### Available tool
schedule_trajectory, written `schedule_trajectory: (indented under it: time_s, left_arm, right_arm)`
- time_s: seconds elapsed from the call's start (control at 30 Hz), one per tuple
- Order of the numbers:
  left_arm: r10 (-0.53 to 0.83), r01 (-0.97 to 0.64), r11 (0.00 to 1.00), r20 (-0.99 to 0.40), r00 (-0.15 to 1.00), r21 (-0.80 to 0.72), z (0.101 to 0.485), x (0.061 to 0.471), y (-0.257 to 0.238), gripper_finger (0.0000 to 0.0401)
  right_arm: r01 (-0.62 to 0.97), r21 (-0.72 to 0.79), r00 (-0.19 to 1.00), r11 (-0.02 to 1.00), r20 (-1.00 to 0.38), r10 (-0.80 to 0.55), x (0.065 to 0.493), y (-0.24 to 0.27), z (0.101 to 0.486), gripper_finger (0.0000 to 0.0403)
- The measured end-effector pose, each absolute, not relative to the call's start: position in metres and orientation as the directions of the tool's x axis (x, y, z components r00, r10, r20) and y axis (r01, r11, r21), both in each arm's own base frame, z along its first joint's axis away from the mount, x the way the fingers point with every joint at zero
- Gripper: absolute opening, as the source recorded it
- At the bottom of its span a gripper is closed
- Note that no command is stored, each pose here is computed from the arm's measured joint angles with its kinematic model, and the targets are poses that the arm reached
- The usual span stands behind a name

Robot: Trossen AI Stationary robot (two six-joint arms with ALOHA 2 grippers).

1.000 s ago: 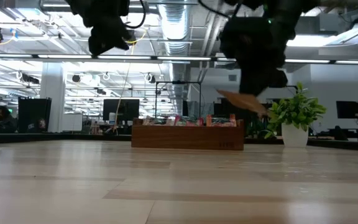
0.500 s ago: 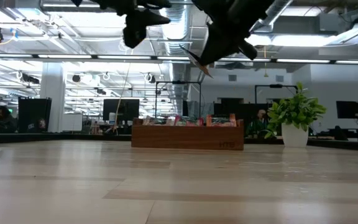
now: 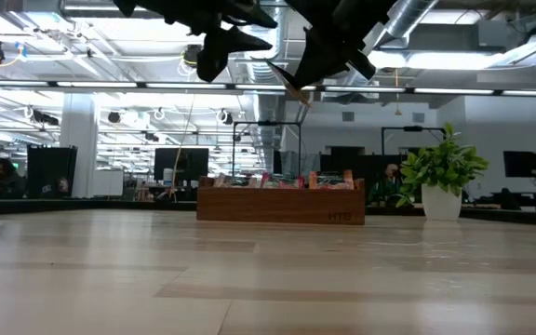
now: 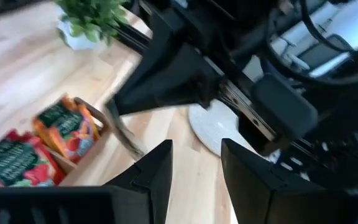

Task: Pick & Place Tea
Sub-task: Put the brown tea bag into the left section of the wooden organizer

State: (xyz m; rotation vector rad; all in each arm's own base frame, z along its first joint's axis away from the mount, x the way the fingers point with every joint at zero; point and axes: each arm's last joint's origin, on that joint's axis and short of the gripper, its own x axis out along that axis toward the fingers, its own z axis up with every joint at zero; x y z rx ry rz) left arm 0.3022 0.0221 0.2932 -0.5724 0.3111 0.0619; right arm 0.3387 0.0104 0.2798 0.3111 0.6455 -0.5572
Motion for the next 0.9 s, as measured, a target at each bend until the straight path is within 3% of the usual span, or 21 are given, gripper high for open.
schedule_trajectory:
  time_s: [0.37, 0.9]
  left_arm:
    - [0.085, -0.262, 0.835, -0.357, 0.930, -0.485, 0.2882, 0.3007, 0.0253, 0.0129]
    - [0.121, -0.288, 0.826, -0.346, 0.930, -0.485, 0.2908, 0.2991, 0.0262, 0.0129]
  right_arm:
    - [0.576, 0.101, 0.660, 0.811, -0.643, -0.389, 0.3386, 0.0105, 0.2797, 0.0000]
    - [0.573, 0.106, 0.662, 0.813, -0.645, -0.382, 0.3387, 0.0108, 0.2796, 0.0000]
